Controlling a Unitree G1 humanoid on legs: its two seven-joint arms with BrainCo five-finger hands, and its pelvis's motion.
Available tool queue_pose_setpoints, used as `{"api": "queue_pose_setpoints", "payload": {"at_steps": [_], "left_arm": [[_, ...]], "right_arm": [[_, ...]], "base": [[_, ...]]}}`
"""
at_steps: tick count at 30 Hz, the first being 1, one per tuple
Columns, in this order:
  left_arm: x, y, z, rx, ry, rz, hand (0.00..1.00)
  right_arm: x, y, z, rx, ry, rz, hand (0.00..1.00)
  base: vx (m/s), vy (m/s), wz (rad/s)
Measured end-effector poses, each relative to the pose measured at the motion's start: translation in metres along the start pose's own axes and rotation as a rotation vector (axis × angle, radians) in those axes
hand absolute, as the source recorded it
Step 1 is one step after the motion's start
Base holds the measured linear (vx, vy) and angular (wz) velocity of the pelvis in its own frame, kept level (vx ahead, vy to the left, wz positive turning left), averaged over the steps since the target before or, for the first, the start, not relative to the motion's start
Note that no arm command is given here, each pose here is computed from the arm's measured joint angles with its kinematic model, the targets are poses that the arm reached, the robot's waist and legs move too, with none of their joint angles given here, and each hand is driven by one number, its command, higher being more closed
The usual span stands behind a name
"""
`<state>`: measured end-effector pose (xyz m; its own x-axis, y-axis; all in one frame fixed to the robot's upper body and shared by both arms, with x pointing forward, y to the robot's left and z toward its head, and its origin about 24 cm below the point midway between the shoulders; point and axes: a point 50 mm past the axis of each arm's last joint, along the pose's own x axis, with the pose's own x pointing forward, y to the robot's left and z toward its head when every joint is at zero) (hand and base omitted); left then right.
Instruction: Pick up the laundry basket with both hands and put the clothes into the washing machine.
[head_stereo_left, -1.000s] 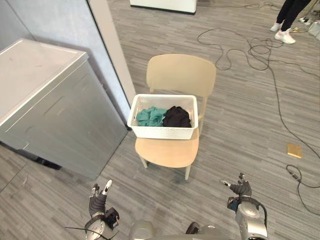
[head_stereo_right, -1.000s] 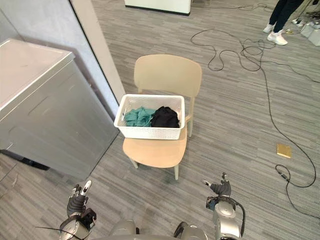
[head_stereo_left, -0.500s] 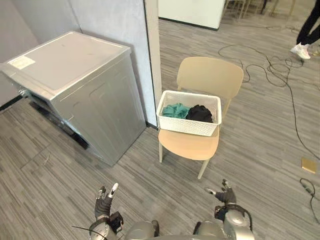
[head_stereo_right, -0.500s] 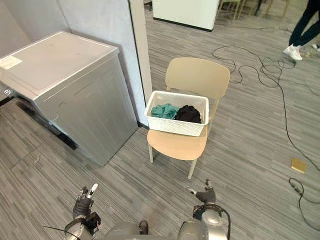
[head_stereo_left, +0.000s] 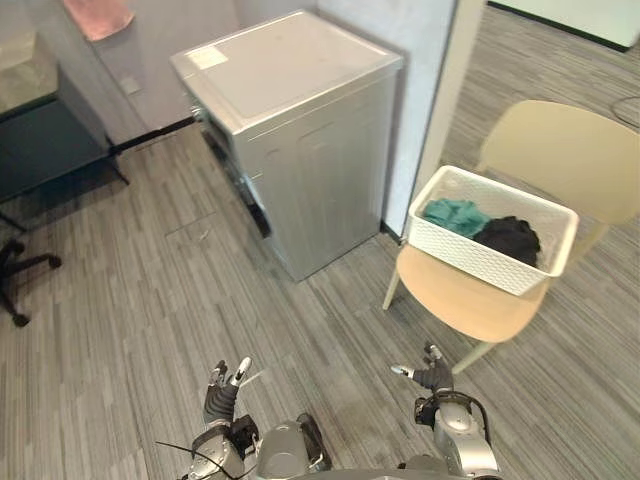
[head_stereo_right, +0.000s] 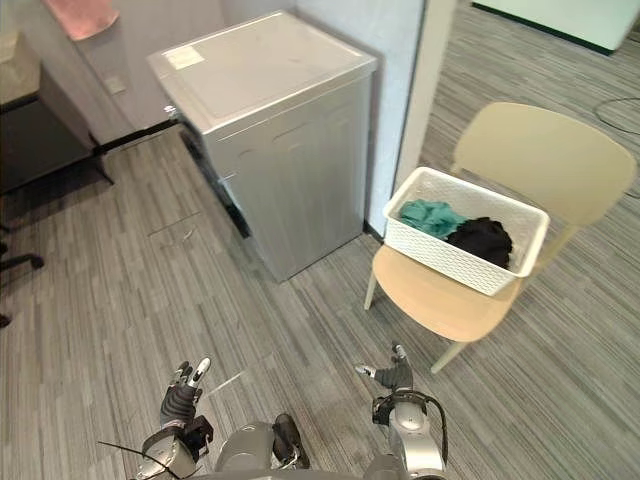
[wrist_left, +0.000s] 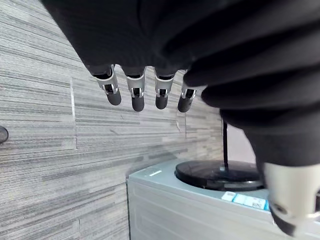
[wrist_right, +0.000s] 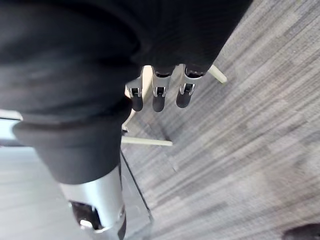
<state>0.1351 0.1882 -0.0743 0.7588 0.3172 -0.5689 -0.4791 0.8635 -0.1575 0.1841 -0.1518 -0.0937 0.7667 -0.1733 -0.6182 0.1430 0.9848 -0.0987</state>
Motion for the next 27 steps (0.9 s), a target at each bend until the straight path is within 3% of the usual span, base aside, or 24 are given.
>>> {"api": "queue_pose_setpoints", "payload": {"at_steps": [5,14,21,27], "left_arm": [[0.007,-0.010,0.000,0.005,0.007,-0.029,0.00],[0.009,0.005,-0.013,0.016,0.068,0.039,0.00],[0.004,0.026,-0.017,0.075,0.101,0.080,0.00],[0.011,-0.006,-0.012,0.106,0.077,-0.036,0.00]], "right_arm": [[0.006,0.008,-0.004,-0.014,0.041,0.023,0.00],[0.015,0.004,0.018,0.006,-0.021,0.014,0.00],[0.011,0.041,0.047,0.019,-0.135,0.125,0.00],[0.000,0.041,0.081,0.097,-0.314,0.134,0.00]], "base": [[0.07,0.053,0.80],[-0.05,0.017,0.49],[0.10,0.164,0.10],[0.17,0.061,0.28]]}}
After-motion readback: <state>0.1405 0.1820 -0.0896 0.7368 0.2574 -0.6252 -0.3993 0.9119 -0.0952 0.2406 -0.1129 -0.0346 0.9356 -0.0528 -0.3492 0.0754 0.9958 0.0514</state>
